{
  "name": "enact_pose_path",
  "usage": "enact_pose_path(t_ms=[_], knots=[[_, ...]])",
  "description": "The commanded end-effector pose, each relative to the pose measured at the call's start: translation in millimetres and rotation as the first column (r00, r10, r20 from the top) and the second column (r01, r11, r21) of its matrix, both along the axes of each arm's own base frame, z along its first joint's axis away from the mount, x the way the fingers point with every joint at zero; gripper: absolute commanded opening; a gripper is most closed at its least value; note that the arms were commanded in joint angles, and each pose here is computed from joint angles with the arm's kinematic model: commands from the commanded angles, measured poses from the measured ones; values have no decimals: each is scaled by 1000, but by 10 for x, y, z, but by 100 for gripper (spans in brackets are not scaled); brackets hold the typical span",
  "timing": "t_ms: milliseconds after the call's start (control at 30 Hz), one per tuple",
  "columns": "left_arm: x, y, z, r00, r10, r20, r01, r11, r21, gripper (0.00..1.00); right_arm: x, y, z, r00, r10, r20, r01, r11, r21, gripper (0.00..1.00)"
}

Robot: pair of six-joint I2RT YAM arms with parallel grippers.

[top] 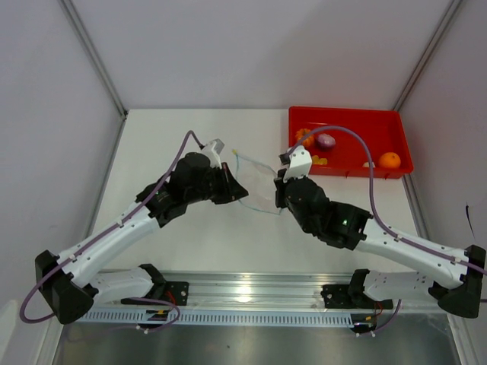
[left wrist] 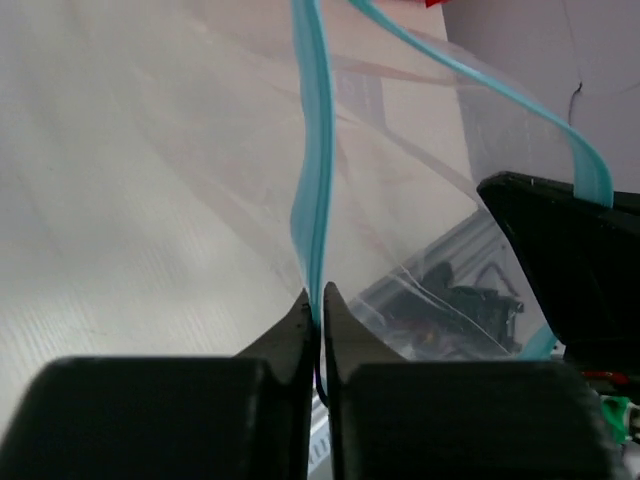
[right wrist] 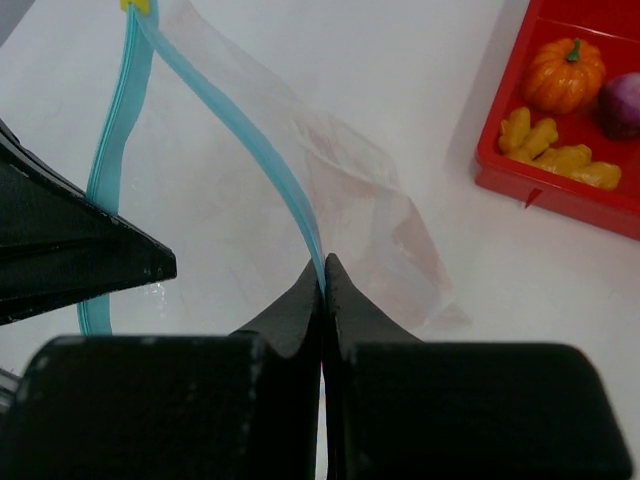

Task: Place the food in the zip-top bag and seal the zipper
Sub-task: Open the zipper of the food storage bag.

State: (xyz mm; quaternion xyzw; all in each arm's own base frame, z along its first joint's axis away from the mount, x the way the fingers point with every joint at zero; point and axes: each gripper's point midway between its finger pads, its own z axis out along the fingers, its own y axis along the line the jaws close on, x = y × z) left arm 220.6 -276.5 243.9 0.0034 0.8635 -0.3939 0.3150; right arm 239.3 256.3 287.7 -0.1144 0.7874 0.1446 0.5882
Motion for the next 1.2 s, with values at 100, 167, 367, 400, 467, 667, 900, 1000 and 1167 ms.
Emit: enact_pose_path(t_ms=[100,167,367,400,467,667,900,1000,1167], knots=[[117,203,434,980,-28,199,9,995,97,1,108,22,-26,995,-10,-96,12,1000,26,20],[149,354,404,975,-26,220,-18,981,192,0,108,73,-98,990,34,-134,-29,999,36,48],[312,467,598,966,-38,255,-50,943,330,1,297,40,64,986,90,-140,-76,992,103,84],[329,479,586,967,-35,254,-57,937,345,1,335,23,130,987,92,-132,-76,990,119,85],[369,455,555,967,-47,252,-49,931,361,1,440,-40,332,989,92,-115,-72,984,165,95],[571,385,392,974,-41,225,-54,915,400,0,400,61,711,951,303,-67,-276,923,267,99],[754,454,323,978,0,210,-85,915,395,1,-70,241,867,833,552,33,-531,782,325,99],[745,490,368,972,-5,234,-92,912,399,1,305,-164,932,960,277,33,-271,901,337,100],[619,534,516,966,-31,257,-71,923,379,1,1141,-830,480,986,-31,-162,87,933,350,100]])
